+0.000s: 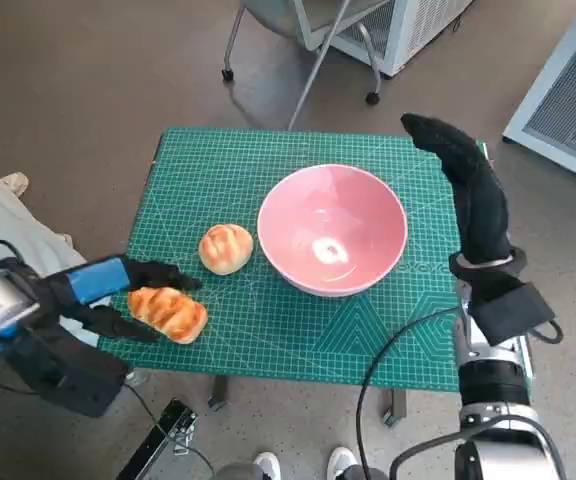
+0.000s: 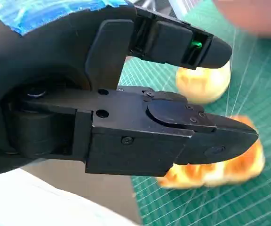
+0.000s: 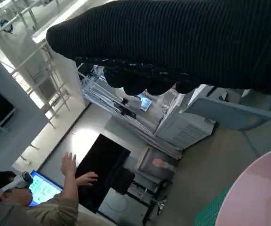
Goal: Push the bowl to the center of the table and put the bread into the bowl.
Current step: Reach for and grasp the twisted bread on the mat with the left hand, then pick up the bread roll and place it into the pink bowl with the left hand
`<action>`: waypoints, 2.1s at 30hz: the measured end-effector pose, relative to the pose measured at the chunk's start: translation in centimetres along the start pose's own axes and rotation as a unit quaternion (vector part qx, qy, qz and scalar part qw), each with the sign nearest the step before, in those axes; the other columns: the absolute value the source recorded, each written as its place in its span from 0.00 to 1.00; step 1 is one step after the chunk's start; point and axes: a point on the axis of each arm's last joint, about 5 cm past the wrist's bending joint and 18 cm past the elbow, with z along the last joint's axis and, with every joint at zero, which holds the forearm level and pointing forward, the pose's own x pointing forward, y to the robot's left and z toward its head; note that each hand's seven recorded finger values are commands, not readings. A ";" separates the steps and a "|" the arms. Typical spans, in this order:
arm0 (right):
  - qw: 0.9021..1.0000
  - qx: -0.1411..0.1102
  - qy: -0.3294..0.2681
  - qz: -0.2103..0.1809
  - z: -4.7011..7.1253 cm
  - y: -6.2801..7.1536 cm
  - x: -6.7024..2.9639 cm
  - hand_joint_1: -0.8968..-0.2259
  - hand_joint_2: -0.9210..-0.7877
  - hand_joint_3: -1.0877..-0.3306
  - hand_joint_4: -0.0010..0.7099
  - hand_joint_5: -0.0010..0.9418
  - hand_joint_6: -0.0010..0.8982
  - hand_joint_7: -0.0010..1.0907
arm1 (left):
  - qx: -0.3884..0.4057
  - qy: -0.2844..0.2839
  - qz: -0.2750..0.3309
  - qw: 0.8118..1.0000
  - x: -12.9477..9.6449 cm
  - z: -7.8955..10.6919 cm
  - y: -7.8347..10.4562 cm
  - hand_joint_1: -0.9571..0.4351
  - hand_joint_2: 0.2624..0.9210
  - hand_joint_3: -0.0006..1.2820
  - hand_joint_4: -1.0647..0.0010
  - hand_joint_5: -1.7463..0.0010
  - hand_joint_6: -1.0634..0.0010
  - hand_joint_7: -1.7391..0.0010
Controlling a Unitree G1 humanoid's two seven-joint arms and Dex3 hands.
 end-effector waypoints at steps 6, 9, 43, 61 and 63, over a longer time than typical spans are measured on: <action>1.000 0.000 0.003 -0.006 0.0 0.0 -0.34 0.44 0.00 0.44 0.30 0.14 0.00 0.89 | 0.035 0.016 -0.035 0.999 0.8 0.1 -0.4 0.54 0.79 0.00 0.60 1.00 0.46 0.97; 1.000 -0.001 0.004 -0.009 0.1 0.0 -0.41 0.44 0.00 0.44 0.30 0.14 0.00 0.88 | 0.038 0.026 -0.047 0.998 1.2 0.1 -0.6 0.54 0.79 0.00 0.61 1.00 0.48 0.97; 0.999 -0.005 0.017 -0.029 0.2 -0.1 -1.38 0.43 0.00 0.46 0.33 0.20 0.00 0.85 | 0.004 0.063 -0.003 0.998 5.1 -1.3 -3.3 0.69 0.98 0.19 0.54 0.23 0.54 0.21; 0.999 -0.004 0.019 -0.030 0.1 -0.1 -1.46 0.44 0.00 0.45 0.30 0.22 0.00 0.85 | -0.029 0.059 0.050 0.997 3.8 -2.8 -0.7 0.69 1.00 0.09 0.50 0.29 0.37 0.30; 0.999 -0.004 0.020 -0.030 0.1 -0.1 -1.46 0.44 0.00 0.45 0.30 0.22 0.00 0.85 | -0.034 0.063 0.067 0.995 3.3 -3.2 0.2 0.69 1.00 0.09 0.50 0.30 0.35 0.31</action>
